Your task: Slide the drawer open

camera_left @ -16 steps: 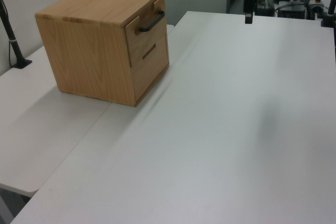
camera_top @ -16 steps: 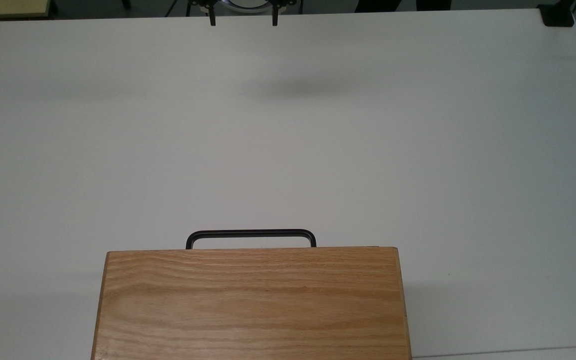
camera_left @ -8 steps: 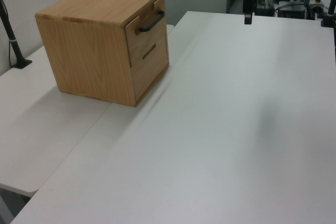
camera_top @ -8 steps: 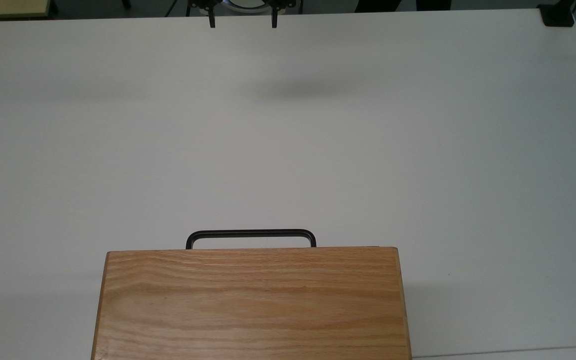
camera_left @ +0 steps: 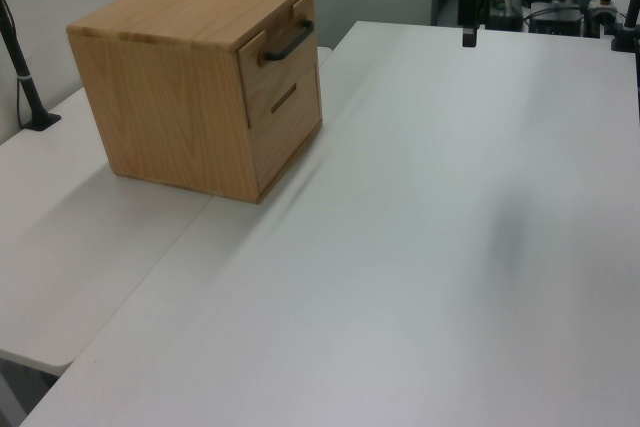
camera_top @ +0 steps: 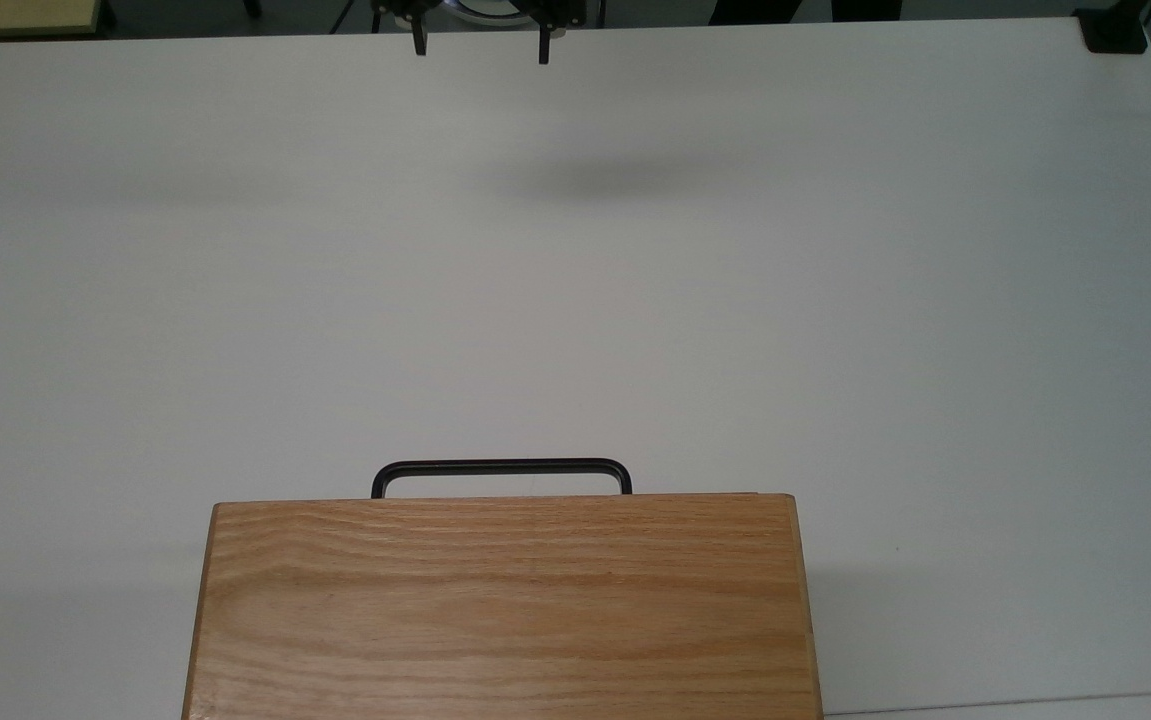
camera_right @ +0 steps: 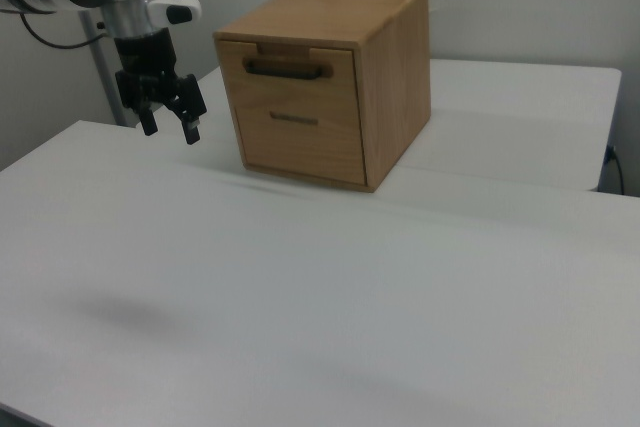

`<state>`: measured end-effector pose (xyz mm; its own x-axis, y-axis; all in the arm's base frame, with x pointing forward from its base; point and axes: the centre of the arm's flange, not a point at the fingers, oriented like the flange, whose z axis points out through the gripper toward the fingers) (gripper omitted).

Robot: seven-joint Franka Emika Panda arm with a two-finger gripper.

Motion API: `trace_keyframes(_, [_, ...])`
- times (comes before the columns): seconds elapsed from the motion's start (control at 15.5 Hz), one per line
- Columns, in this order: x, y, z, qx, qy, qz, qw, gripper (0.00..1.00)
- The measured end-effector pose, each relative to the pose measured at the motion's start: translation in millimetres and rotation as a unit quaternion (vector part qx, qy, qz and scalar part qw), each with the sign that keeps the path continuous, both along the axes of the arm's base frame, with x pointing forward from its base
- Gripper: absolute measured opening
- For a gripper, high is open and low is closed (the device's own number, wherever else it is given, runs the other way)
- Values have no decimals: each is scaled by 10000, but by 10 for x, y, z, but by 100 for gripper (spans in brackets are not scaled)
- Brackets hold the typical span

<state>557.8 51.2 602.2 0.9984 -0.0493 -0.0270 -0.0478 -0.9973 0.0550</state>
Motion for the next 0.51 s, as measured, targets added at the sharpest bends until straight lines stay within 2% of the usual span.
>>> trace_keyframes(0.26, [5, 37, 39, -6, -96, -1073, 9942, 100])
trace_keyframes(0.39, [12, 51, 101, 35, -190, -1908, 9814, 100])
trace_keyframes(0.51, [16, 71, 204, 122, -300, -2699, 9623, 100])
